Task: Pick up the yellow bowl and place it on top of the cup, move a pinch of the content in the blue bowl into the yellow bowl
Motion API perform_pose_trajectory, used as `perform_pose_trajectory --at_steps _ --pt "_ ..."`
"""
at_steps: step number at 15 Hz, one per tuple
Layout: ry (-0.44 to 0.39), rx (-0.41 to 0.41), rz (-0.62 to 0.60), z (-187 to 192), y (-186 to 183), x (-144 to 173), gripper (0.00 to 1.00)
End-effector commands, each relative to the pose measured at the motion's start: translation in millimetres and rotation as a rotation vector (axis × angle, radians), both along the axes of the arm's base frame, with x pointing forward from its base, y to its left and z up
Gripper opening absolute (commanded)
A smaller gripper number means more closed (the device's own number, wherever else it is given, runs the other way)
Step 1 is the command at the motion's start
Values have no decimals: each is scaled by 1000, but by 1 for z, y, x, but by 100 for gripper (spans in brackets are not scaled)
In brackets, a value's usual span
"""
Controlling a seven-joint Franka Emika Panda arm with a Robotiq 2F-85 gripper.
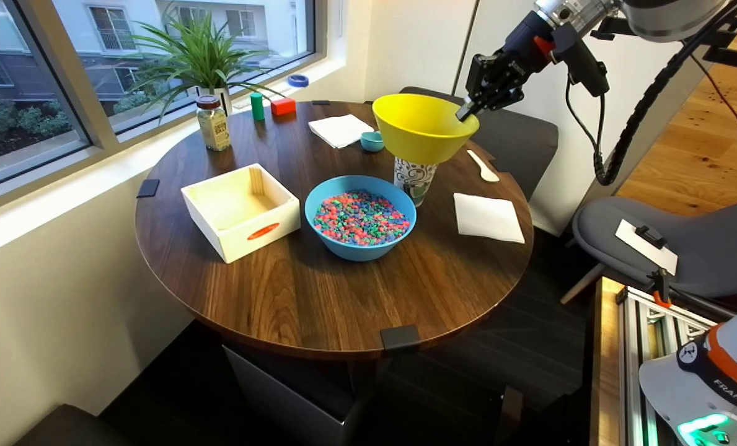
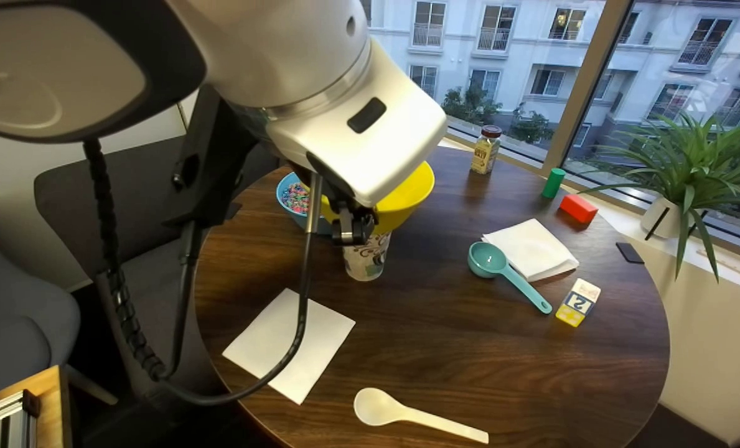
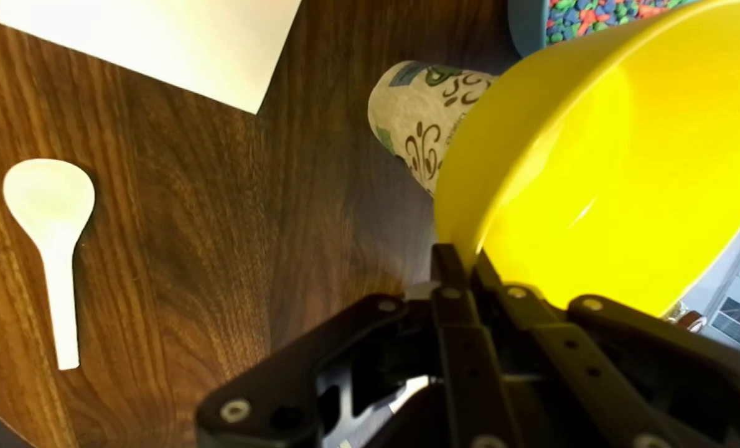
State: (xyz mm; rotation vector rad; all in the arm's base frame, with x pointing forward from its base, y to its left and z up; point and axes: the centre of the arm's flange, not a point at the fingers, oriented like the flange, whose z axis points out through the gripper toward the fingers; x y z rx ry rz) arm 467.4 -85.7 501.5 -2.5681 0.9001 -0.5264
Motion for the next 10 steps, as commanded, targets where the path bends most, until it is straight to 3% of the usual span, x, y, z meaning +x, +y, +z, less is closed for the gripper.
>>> perform_pose_trajectory --at_steps 1,7,8,10 --pt "19 -3 18 -3 1 -7 1" --pt "20 -8 24 -4 2 -6 5" --pt "20 -8 25 -4 2 -6 30" --pt "20 -9 28 -4 2 -6 38"
